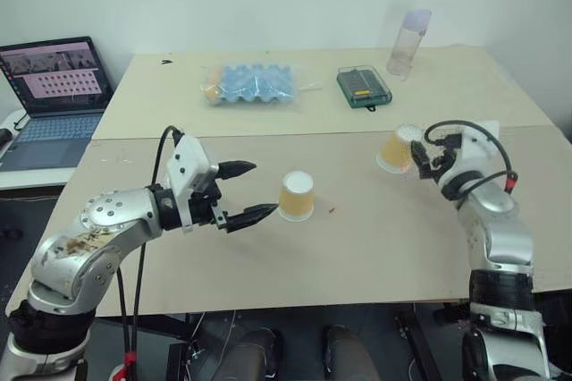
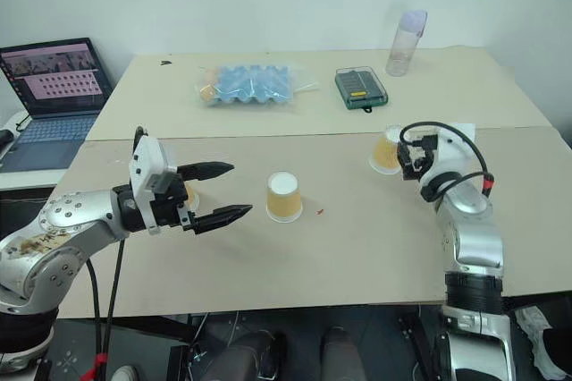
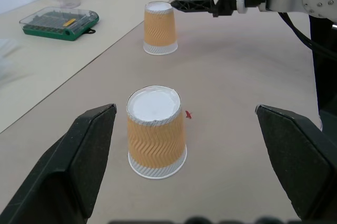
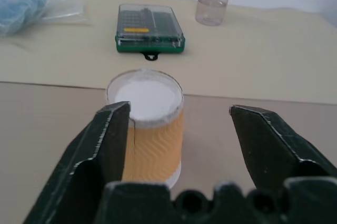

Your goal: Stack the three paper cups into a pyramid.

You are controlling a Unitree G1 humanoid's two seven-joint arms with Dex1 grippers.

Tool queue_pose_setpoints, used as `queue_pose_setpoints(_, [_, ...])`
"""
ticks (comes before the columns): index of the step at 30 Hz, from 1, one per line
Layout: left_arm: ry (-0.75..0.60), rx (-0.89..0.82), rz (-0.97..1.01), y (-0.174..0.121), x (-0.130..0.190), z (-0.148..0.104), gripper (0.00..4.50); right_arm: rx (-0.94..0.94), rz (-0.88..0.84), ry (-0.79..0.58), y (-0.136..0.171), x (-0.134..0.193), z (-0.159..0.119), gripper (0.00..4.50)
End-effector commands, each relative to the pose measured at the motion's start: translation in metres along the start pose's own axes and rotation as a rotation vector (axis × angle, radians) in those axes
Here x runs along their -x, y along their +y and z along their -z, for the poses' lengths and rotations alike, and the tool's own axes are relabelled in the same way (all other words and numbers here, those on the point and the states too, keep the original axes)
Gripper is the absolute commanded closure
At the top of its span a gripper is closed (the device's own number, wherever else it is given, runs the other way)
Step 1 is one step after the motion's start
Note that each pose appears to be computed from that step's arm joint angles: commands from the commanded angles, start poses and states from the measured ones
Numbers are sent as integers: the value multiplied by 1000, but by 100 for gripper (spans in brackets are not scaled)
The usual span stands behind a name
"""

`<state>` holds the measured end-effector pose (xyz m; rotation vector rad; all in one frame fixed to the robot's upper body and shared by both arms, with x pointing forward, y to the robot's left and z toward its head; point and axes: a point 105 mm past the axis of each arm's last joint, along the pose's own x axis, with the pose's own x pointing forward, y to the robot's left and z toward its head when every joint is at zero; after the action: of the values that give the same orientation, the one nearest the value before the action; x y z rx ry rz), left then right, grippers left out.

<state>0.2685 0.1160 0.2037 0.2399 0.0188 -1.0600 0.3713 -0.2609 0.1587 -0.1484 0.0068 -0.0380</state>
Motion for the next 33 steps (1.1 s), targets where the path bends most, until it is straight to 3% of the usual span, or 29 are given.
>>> queue_pose_setpoints(1, [-21,-42,-2,-1,4,-11,0,7,38,-13,1,8,0,9])
queue_pose_setpoints(7, [-17,-45,1,-1,4,-10,0,-15,21,19,16,-4,12,9])
queue_pose_setpoints(33, [-17,-48,-19,-1,6,-12,0,-45,-36,-88,38,-51,-22,9])
